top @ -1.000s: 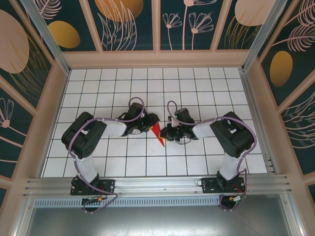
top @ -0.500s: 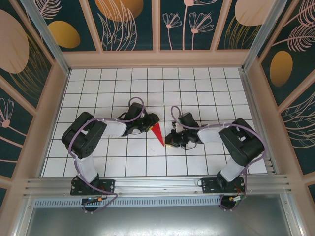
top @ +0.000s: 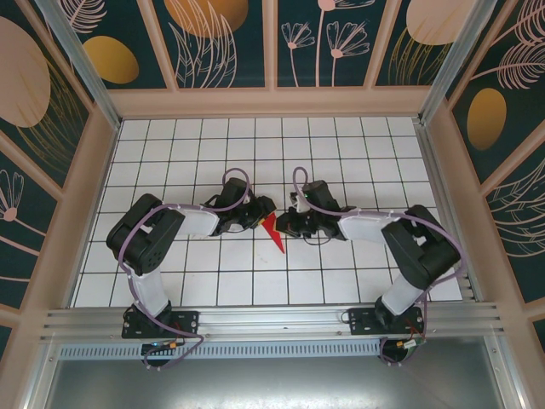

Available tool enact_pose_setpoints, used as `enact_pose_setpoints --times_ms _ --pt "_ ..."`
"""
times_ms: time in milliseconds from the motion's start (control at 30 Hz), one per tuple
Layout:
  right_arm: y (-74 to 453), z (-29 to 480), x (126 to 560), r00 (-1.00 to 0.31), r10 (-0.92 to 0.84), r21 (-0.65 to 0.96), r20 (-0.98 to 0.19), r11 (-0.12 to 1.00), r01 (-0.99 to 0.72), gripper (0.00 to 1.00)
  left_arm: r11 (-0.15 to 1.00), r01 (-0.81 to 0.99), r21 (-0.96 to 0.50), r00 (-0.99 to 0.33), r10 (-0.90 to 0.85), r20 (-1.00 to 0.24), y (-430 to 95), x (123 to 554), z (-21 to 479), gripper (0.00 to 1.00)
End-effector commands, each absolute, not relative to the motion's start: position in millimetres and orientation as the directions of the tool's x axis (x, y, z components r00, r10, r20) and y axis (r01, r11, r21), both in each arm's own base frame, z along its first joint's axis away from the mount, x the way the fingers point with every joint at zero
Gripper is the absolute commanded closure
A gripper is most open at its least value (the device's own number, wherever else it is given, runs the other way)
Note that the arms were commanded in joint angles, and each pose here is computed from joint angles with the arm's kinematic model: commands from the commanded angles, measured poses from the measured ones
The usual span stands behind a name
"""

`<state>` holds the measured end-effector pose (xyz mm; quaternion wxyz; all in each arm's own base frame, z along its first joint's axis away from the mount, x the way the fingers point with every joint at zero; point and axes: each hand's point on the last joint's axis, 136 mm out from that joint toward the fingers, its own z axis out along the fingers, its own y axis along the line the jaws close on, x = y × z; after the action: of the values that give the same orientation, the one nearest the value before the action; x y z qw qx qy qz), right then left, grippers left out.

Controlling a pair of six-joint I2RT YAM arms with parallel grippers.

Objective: Fold a paper plane with a square sheet of paper (pick it up from the middle)
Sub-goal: Fold the wing for the fifth time at the center of the table.

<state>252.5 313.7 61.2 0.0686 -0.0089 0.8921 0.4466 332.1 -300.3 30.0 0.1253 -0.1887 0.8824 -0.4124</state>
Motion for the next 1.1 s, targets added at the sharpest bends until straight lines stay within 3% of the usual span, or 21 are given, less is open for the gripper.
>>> enact_pose_setpoints --times_ms 0,333,600,1067 --pt "330.3 55.5 254.2 -0.995 0.033 0.812 -0.098 0.581 -0.061 0.91 0.67 -0.309 -0.675 -0.895 -0.446 -0.033 -281.8 318.0 -14.8 0.51" --pt "306.1 -5.4 208.9 -1.0 -0.002 0.729 0.031 0.684 0.021 0.91 0.673 -0.309 -0.672 -0.894 -0.446 -0.036 -281.2 318.3 -14.4 0.5" --pt "287.1 -7.7 177.0 -0.997 -0.035 0.731 0.073 0.682 0.029 0.91 0.677 -0.316 -0.665 -0.893 -0.449 -0.033 -280.1 317.5 -17.5 0.5" --pt "270.7 1.1 164.8 -0.998 -0.036 0.703 0.052 0.711 0.011 0.91 0.679 -0.314 -0.663 -0.894 -0.448 -0.035 -280.5 318.9 -16.8 0.5"
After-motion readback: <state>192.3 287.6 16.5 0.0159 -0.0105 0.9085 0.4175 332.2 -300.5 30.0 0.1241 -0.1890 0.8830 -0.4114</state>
